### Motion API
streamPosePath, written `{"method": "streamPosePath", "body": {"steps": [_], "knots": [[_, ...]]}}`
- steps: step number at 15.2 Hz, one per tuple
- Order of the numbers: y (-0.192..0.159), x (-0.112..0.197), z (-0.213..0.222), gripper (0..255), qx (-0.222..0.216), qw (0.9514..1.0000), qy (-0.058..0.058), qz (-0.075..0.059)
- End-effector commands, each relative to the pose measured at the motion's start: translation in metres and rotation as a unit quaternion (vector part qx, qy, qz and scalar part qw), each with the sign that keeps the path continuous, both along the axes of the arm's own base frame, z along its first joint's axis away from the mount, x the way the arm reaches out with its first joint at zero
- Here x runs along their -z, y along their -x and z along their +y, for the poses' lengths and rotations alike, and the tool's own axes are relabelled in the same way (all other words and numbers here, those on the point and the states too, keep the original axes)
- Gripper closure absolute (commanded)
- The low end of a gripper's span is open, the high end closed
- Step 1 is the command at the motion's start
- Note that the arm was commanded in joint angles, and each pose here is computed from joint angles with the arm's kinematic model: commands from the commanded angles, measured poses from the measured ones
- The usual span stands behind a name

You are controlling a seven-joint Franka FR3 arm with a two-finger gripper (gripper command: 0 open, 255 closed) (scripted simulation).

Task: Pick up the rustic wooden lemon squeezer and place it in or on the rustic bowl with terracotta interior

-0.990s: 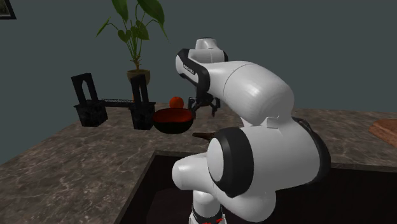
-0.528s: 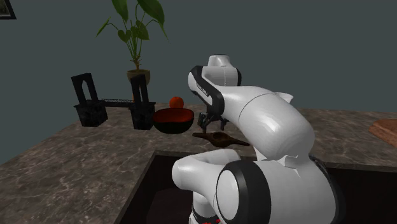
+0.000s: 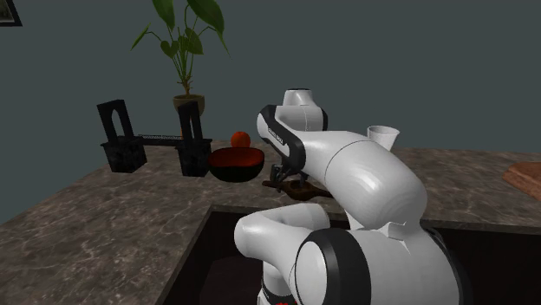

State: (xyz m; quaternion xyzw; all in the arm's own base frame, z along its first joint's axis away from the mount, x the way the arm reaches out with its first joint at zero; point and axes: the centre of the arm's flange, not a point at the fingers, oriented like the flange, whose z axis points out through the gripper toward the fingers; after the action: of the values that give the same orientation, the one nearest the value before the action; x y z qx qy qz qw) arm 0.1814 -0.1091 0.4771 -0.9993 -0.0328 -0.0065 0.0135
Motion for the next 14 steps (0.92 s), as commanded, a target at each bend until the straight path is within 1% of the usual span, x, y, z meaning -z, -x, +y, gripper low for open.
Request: {"method": "streamPosePath", "body": {"steps": [1, 6, 7, 14], "knots": [[0.0001, 0.0022, -0.0001, 0, 0.000, 1.0000, 0.000, 0.000], [0.0001, 0.0021, -0.0001, 0, 0.000, 1.0000, 0.000, 0.000], [0.0001, 0.0021, -0.0001, 255, 0.000, 1.0000, 0.000, 0.000], [0.0001, 0.0022, -0.0002, 255, 0.000, 1.0000, 0.000, 0.000]]}}
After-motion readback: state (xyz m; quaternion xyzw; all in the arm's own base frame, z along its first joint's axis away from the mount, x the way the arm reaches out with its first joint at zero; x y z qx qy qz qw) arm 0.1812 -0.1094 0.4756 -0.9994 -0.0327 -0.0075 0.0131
